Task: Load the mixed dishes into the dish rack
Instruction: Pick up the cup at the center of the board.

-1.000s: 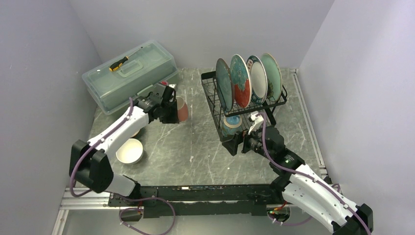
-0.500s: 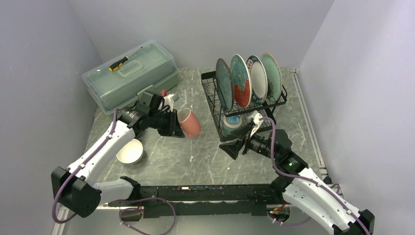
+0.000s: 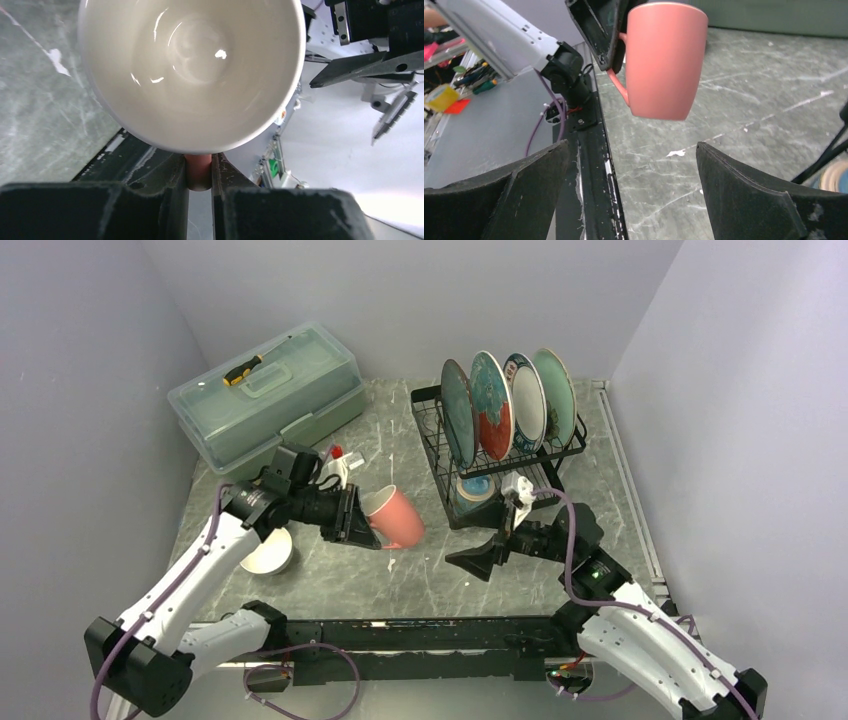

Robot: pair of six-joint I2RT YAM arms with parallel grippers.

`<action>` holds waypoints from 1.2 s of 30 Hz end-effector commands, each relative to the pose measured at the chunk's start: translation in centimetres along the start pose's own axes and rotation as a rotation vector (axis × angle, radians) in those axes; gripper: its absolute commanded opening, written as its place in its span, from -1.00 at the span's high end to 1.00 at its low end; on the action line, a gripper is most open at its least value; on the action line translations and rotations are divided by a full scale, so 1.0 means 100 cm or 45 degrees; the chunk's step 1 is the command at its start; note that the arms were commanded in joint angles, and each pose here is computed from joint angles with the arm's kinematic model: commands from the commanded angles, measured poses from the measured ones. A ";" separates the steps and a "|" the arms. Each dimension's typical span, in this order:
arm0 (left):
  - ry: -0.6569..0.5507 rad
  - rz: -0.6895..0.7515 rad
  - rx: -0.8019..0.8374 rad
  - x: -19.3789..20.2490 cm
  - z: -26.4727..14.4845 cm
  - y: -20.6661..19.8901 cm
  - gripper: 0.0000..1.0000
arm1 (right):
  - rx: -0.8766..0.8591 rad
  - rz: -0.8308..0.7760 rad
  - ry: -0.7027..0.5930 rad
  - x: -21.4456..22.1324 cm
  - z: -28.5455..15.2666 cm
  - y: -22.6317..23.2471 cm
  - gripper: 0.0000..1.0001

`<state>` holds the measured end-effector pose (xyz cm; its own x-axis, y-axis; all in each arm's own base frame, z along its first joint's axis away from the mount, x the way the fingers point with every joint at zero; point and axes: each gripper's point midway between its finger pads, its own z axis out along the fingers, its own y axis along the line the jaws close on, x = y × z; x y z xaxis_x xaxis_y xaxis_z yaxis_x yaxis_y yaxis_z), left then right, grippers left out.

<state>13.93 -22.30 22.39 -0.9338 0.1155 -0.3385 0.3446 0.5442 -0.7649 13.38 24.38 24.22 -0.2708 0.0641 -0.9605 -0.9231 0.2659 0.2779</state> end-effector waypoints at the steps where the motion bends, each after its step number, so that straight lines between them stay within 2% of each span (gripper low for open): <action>1: -0.009 0.119 0.319 0.004 -0.020 -0.053 1.00 | -0.177 -0.206 -0.091 -0.046 -0.001 0.032 -0.99; 11: -0.057 0.015 0.644 0.012 -0.042 -0.096 1.00 | -0.368 -0.736 -0.249 -0.077 -0.021 0.069 -0.99; 15: -0.079 -0.021 0.733 0.013 -0.050 -0.108 1.00 | -0.371 -0.965 -0.316 -0.087 -0.028 0.074 -0.99; 21: -0.077 -0.087 0.804 0.021 -0.065 -0.121 1.00 | -0.384 -1.199 -0.373 -0.096 -0.029 0.077 -0.99; 27: -0.023 -0.079 0.848 0.032 -0.079 -0.134 1.00 | -0.366 -1.316 -0.458 -0.108 -0.021 0.073 -0.99; 36: 0.024 0.013 0.887 0.050 -0.097 -0.147 1.00 | -0.516 -1.467 -0.491 -0.106 -0.005 0.086 -0.99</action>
<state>5.72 -22.79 33.17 -0.9836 0.0951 -0.1529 0.1528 -0.0089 -0.9882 9.99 25.13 34.20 0.6634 0.2010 -0.7207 -0.7428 0.0608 -0.6668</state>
